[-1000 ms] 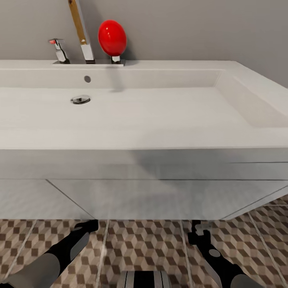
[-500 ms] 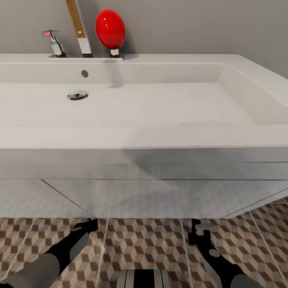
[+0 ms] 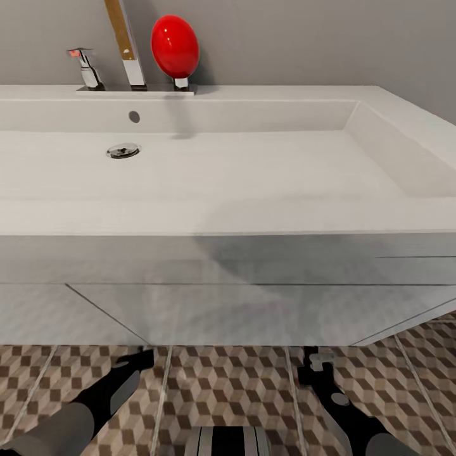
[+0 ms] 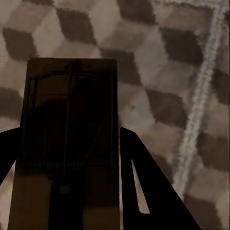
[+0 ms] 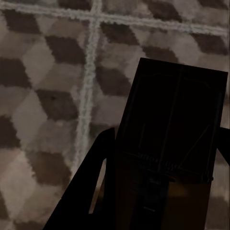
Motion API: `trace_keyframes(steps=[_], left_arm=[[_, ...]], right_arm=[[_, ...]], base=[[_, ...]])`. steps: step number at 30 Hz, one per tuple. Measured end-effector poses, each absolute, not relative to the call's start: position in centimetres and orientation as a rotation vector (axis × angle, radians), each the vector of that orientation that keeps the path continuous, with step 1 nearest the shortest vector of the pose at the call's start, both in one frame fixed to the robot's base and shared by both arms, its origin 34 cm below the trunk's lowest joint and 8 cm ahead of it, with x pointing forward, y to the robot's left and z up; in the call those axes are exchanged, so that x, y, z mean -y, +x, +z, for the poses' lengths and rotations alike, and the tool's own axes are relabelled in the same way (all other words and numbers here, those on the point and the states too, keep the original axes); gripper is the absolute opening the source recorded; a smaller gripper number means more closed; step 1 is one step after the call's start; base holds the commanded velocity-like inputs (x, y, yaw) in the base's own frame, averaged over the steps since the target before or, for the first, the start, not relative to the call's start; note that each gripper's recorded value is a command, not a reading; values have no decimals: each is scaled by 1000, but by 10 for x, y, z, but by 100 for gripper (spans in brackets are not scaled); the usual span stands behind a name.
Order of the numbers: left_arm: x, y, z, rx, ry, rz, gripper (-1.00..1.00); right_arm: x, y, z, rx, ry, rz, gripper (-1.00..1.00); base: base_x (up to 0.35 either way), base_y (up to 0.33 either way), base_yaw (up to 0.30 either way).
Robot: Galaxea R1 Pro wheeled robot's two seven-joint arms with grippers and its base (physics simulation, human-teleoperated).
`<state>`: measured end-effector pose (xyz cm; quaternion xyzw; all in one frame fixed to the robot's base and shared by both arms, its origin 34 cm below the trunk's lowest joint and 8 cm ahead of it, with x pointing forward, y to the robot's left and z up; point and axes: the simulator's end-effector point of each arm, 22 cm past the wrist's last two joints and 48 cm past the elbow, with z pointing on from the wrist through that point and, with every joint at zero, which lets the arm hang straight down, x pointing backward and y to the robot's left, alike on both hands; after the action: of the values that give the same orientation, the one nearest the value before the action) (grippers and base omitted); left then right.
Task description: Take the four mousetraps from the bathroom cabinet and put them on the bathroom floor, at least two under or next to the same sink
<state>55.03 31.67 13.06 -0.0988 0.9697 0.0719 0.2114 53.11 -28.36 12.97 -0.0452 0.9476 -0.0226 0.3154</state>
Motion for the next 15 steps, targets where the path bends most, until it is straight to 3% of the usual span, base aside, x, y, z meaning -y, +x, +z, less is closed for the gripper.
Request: trace_keyframes(steps=[15], left_arm=[[-317, 540, 124, -2715, -260, 215, -100]], right_arm=[[287, 567, 151, -2408, -73, -125, -100]], base=[[0, 0, 0]])
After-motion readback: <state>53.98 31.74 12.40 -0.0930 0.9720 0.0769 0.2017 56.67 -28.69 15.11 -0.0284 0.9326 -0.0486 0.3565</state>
